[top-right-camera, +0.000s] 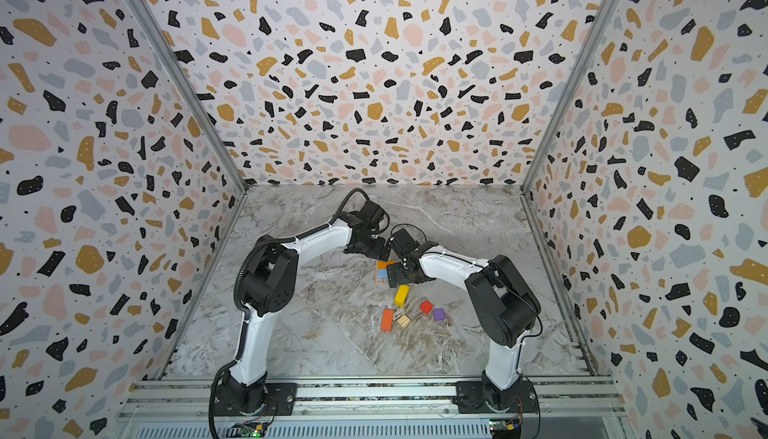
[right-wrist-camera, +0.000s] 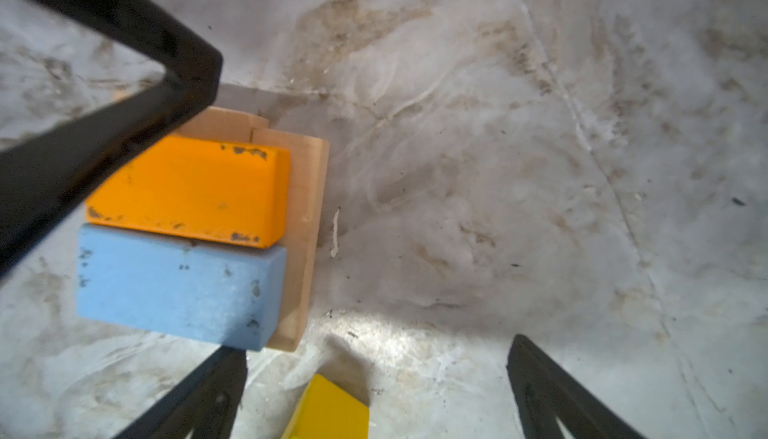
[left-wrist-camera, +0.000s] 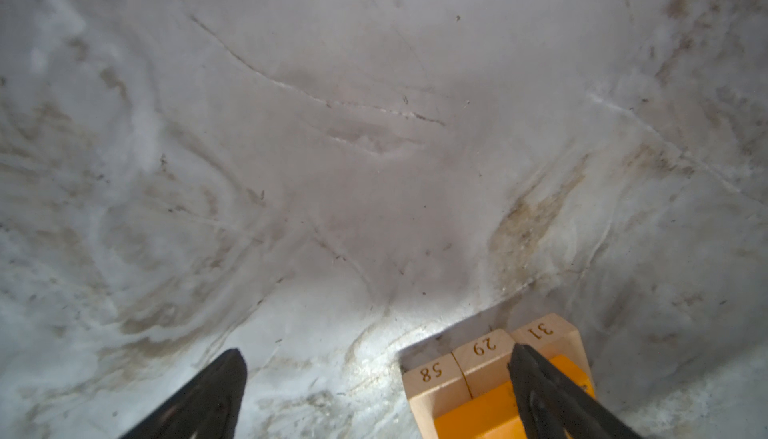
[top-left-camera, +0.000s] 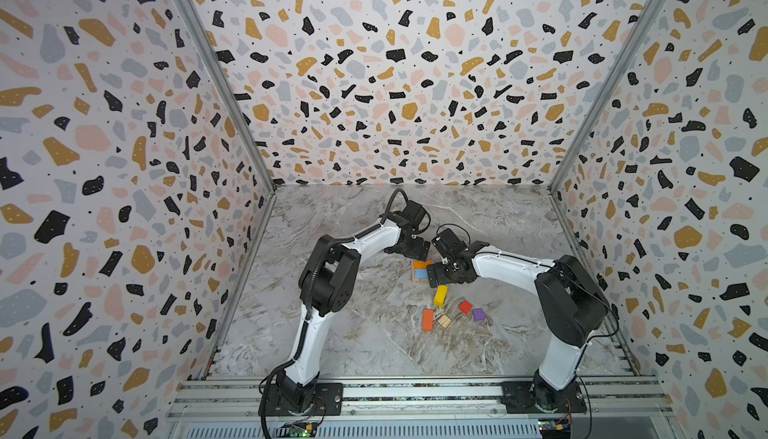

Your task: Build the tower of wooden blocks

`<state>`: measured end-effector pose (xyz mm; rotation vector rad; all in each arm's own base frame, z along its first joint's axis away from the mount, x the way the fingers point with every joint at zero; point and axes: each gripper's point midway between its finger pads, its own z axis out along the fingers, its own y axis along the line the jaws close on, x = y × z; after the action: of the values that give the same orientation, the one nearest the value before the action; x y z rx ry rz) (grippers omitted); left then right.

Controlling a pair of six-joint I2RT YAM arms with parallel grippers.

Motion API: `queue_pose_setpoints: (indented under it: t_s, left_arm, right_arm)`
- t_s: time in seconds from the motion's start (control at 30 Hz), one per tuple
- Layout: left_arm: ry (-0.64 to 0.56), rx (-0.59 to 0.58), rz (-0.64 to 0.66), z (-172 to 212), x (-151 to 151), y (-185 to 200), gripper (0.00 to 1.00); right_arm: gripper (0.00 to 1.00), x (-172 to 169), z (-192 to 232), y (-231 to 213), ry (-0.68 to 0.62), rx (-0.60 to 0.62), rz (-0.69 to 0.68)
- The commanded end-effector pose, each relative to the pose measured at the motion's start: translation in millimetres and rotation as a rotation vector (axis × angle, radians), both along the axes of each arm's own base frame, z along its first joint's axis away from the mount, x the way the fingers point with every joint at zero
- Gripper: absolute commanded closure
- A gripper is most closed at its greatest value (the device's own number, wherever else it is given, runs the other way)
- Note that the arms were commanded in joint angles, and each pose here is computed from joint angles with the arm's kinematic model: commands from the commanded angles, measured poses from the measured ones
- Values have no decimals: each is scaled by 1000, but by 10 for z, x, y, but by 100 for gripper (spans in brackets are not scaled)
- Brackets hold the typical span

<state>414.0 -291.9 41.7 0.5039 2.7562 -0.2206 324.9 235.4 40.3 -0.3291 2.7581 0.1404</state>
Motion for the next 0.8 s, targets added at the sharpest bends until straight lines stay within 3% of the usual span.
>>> queue_pose_setpoints:
  t_s: [0.0, 0.77]
  left_arm:
    - [10, -7, -20, 8, -22, -85, 0]
    - [22, 6, -44, -13, -91, -121, 0]
  right_arm:
    - [1, 77, 83, 17, -23, 4, -19]
    - [1, 79, 96, 21, -25, 9, -22]
